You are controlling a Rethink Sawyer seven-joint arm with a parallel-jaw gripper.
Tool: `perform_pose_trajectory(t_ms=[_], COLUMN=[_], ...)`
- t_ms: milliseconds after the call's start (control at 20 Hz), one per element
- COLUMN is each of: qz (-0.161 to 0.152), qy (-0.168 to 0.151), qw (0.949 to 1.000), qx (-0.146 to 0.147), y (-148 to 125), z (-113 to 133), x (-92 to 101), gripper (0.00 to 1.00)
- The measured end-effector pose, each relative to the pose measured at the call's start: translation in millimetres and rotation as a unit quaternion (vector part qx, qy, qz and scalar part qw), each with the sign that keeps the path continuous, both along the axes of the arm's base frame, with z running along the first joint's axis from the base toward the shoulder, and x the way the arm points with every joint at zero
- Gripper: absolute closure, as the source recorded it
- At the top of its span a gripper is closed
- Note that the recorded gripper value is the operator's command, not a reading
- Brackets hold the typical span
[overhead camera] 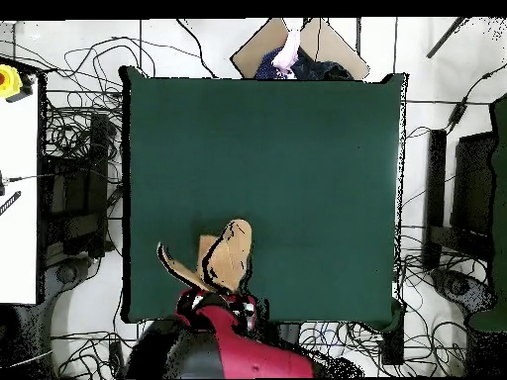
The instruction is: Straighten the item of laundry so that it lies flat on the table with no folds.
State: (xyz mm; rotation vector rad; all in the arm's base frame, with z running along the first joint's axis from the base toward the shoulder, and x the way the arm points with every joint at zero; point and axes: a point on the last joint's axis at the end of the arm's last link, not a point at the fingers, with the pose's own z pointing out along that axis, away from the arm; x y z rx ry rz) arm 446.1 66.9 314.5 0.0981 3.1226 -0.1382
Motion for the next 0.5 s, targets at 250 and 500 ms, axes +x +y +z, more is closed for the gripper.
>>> perform_pose_trajectory(t_ms=[250, 500], qz=[-0.036, -0.091], qy=[0.014, -0.012], qw=[0.9992, 0.9958], qx=[0.002, 0.001], y=[-36.9, -107.9], z=[38.9, 56.4], x=[-5.4, -1.3], gripper=[1.00, 1.00])
